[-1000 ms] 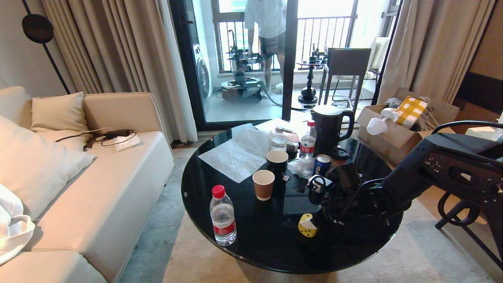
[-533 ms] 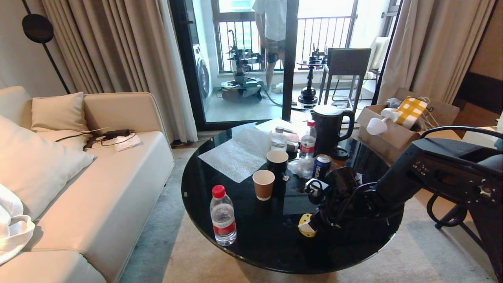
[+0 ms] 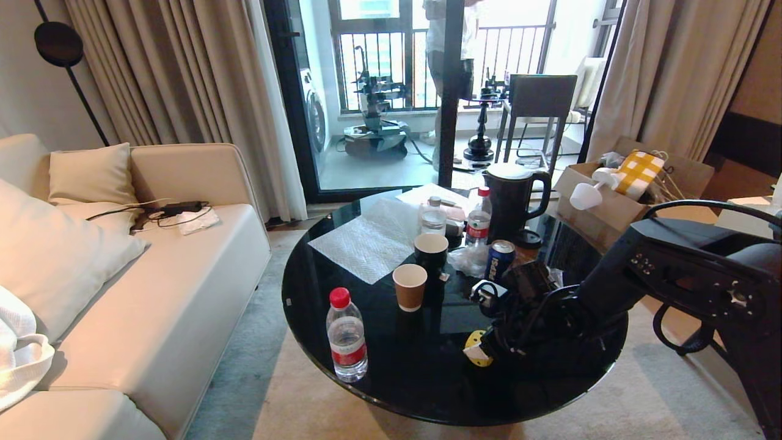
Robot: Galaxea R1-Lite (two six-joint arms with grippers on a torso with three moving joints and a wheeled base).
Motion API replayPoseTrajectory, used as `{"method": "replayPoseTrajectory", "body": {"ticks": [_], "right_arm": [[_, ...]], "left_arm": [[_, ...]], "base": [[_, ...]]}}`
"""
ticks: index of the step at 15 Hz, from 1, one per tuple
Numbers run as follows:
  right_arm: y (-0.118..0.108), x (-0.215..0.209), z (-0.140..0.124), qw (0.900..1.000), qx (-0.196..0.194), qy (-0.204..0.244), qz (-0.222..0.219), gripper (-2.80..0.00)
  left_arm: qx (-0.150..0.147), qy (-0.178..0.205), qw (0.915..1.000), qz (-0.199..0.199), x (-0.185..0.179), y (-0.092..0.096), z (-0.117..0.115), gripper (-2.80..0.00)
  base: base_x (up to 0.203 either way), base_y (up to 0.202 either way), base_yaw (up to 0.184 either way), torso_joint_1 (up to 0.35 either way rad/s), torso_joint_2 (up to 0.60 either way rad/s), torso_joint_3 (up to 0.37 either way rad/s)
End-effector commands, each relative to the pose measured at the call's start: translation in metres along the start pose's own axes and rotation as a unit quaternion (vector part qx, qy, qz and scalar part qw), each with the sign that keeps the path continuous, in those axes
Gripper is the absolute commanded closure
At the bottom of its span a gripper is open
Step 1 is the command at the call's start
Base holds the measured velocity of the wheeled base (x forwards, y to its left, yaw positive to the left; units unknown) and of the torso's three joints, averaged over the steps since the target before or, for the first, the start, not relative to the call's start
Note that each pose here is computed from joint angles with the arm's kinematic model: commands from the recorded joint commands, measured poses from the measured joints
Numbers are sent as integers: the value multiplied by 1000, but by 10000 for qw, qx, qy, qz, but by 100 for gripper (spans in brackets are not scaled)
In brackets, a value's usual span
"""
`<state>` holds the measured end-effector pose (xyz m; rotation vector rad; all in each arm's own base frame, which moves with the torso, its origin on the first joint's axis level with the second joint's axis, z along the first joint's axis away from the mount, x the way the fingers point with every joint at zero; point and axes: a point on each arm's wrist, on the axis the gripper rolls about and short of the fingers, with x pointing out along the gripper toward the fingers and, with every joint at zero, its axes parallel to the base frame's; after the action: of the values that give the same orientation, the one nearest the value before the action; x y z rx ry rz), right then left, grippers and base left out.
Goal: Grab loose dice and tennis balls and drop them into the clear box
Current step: Pick up toys out of the box, then put the toys in the box
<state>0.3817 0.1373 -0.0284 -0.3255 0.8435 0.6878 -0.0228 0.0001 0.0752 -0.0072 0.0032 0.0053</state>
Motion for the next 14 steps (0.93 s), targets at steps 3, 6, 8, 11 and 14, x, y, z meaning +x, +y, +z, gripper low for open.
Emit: {"method": "replayPoseTrajectory", "body": {"ticks": [3, 6, 8, 11, 14], "right_arm": [[1, -3, 2, 10000, -33, -42, -35, 0], [3, -21, 8, 9999, -23, -140, -76, 0], [7, -41, 11, 9996, -26, -240, -111, 0], [13, -88, 21, 9978, 198, -593, -238, 0], [20, -144, 22, 9916, 659, -1021, -440, 0]], "left_arm": [[-2, -1, 10000, 4, 0, 0, 0, 0], [-2, -1, 10000, 4, 0, 0, 0, 0], [-2, -1, 10000, 4, 0, 0, 0, 0], [-2, -1, 10000, 4, 0, 0, 0, 0], [-2, -1, 10000, 4, 0, 0, 0, 0]], "base": [[0, 0, 0, 0, 0, 0], [0, 0, 0, 0, 0, 0], [0, 0, 0, 0, 0, 0], [0, 0, 0, 0, 0, 0], [0, 0, 0, 0, 0, 0]]}}
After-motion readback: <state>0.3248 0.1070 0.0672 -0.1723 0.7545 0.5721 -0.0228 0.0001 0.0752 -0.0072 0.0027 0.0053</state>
